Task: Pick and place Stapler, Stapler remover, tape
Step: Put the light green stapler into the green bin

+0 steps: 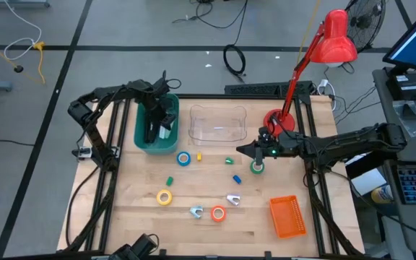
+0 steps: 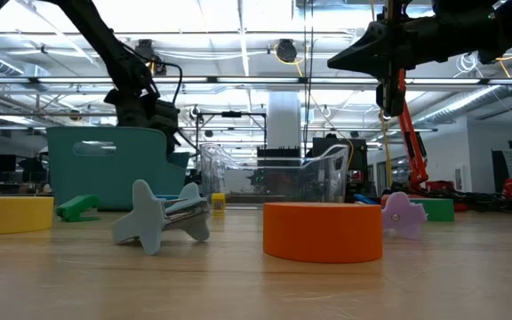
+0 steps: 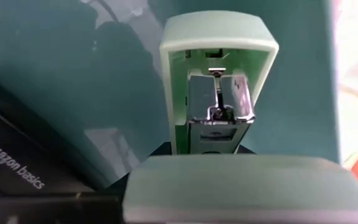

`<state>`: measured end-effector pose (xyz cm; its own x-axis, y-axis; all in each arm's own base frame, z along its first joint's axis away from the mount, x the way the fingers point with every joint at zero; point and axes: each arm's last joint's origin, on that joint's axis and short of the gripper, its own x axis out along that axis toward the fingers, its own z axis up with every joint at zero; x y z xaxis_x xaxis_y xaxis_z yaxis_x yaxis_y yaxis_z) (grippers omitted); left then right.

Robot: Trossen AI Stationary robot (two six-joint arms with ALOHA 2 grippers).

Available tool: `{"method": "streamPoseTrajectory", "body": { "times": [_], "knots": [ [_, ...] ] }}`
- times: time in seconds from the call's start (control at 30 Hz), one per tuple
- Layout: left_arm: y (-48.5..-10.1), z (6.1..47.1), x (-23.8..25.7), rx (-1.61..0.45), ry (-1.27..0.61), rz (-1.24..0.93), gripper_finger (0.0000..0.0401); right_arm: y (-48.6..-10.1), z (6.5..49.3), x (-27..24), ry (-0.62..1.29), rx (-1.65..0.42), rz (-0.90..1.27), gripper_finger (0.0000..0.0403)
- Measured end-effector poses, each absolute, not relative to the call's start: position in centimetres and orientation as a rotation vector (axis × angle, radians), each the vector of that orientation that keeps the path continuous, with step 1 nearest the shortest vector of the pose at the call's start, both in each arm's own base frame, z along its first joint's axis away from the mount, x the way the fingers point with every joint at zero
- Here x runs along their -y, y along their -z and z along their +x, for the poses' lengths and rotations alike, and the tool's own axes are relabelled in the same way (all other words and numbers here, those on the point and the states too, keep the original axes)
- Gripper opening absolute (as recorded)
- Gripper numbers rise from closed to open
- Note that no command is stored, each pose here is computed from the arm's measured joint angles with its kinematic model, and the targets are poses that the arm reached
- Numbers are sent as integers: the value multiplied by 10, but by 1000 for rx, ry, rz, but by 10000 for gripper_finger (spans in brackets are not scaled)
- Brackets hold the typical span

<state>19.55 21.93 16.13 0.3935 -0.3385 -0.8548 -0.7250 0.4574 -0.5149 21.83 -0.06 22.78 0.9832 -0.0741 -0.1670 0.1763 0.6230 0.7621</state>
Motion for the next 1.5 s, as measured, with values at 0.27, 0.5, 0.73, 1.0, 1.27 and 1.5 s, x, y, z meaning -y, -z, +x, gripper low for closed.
{"method": "streamPoseTrajectory", "body": {
  "times": [0.27,0.5,0.73,1.0,1.27,1.5],
  "knots": [
    [-156,196,-218,-1179,-316,-1107,140,-228,218,1,145,-123,892,0],
    [-156,199,-216,-1201,-318,-1057,140,-228,218,1,145,-123,894,0],
    [-155,202,-215,-1229,-358,-1001,194,-228,218,1,144,-123,894,0],
    [-154,200,-217,-1269,-431,-954,277,-228,218,0,144,-123,898,0],
    [-164,202,-219,-1256,-455,-948,254,-228,218,0,144,-123,899,0],
    [-176,201,-217,-1236,-478,-909,191,-228,218,0,144,-123,899,0]
  ]
}}
